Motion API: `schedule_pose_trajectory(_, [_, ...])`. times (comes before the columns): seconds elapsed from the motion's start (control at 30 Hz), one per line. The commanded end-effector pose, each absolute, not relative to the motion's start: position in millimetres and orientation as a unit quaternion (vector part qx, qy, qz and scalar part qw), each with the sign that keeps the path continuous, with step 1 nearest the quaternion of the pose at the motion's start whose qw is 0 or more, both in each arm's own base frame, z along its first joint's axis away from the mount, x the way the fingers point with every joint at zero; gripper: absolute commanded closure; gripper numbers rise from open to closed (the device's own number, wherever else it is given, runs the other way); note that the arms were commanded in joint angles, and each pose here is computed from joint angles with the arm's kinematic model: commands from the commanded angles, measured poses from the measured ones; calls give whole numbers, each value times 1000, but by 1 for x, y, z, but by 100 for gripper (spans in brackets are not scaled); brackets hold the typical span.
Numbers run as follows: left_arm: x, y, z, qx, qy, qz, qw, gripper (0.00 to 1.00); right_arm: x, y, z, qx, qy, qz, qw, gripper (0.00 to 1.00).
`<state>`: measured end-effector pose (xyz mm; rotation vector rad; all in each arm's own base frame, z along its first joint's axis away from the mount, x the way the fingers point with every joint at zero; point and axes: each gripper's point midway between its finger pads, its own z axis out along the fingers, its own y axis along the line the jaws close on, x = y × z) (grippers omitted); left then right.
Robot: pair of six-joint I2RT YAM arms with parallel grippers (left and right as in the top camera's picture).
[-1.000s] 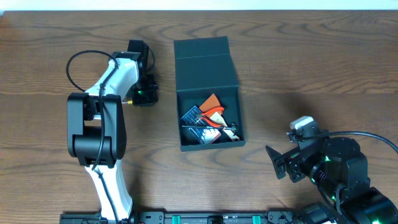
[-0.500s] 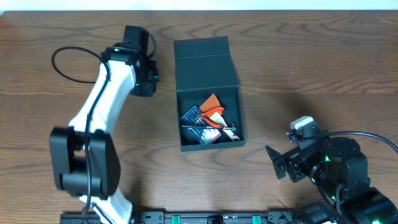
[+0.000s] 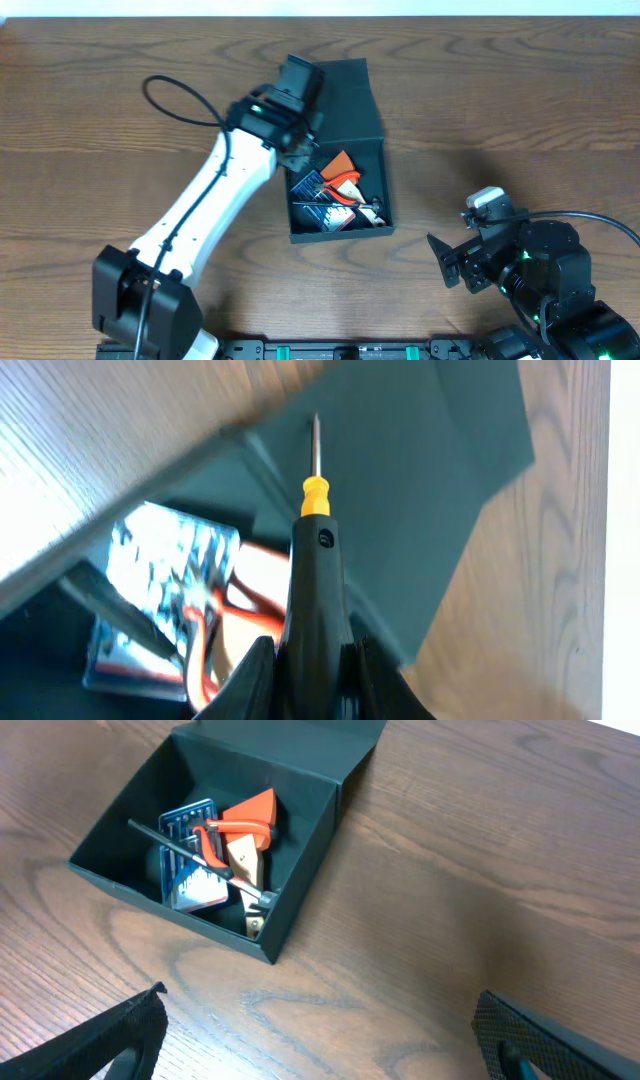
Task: Pack container
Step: 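Carry the screwdriver with the left gripper and lower it into the box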
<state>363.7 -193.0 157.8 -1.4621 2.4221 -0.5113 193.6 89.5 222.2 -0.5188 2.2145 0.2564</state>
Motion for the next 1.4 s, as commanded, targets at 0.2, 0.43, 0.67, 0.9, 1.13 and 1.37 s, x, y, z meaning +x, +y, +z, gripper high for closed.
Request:
schedule_pose_trajectory(0.2, [329, -245, 165, -462, 855, -181, 152, 94, 193, 89, 223, -197, 882, 107, 415, 1])
schedule_pose_trajectory(0.43, [316, -261, 167, -435, 867, -176, 171, 94, 193, 89, 223, -197, 882, 107, 415, 1])
schedule_pose_trajectory(0.67, [305, -266, 184, -413, 867, -179, 214, 94, 193, 89, 223, -197, 882, 107, 415, 1])
schedule_pose_trajectory(0.9, [288, -238, 193, -411, 872, -136, 227, 94, 193, 89, 223, -197, 882, 107, 415, 1])
schedule_pose_trajectory(1.13, [276, -212, 171, -414, 885, -55, 205, 94, 193, 89, 223, -197, 882, 107, 415, 1])
schedule_pose_trajectory(1.37, [281, -210, 119, -421, 893, 11, 157, 94, 193, 89, 223, -197, 882, 107, 415, 1])
